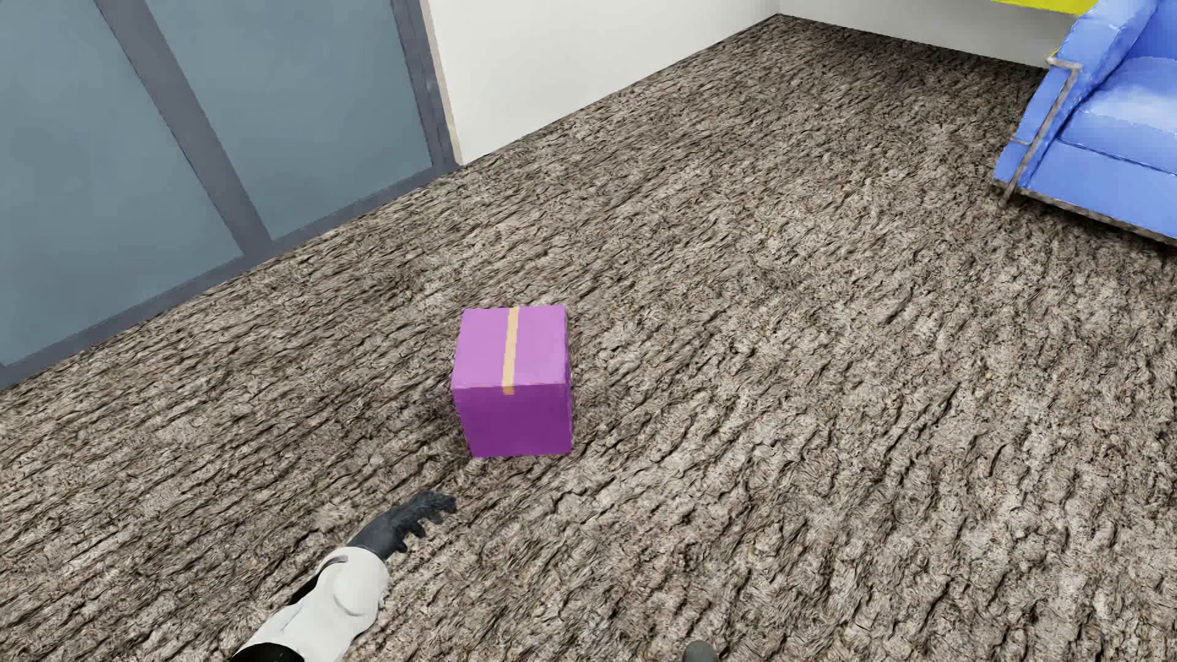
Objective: Take a seat on the box
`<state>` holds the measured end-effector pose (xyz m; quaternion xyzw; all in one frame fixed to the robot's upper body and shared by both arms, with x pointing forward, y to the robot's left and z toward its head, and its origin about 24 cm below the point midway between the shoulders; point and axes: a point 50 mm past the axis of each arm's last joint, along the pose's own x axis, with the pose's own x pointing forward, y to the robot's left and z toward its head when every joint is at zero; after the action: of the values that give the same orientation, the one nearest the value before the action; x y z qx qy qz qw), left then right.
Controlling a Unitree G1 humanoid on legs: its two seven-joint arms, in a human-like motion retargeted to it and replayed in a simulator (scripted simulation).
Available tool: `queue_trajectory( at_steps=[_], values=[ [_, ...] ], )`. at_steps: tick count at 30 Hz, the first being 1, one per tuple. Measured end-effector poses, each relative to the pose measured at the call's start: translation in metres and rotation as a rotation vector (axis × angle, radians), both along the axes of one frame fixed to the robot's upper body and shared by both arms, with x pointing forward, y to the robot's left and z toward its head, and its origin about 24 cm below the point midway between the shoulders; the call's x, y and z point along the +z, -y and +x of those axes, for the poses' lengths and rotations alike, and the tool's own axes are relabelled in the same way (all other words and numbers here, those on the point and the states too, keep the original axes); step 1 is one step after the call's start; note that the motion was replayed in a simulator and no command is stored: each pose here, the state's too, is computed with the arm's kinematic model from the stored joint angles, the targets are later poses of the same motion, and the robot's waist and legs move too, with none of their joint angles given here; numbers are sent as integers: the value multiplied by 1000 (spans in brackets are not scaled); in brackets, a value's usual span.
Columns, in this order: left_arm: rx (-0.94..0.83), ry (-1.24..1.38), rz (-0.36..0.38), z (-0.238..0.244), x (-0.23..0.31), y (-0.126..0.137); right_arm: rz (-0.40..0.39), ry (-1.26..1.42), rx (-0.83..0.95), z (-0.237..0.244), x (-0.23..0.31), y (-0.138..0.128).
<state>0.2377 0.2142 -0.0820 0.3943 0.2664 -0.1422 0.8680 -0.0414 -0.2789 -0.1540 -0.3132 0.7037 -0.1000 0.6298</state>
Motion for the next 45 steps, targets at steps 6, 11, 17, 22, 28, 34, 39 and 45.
queue_trajectory(
  at_steps=[6, 11, 17, 22, 28, 34, 39, 45],
  values=[
    [-22, -113, -56, -29, -21, 10, 36, 7, 78, 11, -2, -1],
    [162, -442, 22, -112, -68, -14, -53, 283, 431, 145, 21, 21],
    [378, -612, 136, -190, -70, -69, -196, 540, 438, 212, 75, 69],
    [392, -491, 157, -157, -58, -85, -98, 504, 347, 185, 46, 40],
    [-64, -119, -10, -43, -29, 13, 108, 430, 390, 147, 5, -38],
    [-232, -25, -66, -8, -7, 80, -29, 535, 504, 185, 29, -19],
    [-90, -16, 96, -10, -11, 25, -82, 621, 376, 201, 35, -22],
    [128, 109, 122, 27, 25, -25, -95, 748, 573, 251, 78, 1]
  ],
)
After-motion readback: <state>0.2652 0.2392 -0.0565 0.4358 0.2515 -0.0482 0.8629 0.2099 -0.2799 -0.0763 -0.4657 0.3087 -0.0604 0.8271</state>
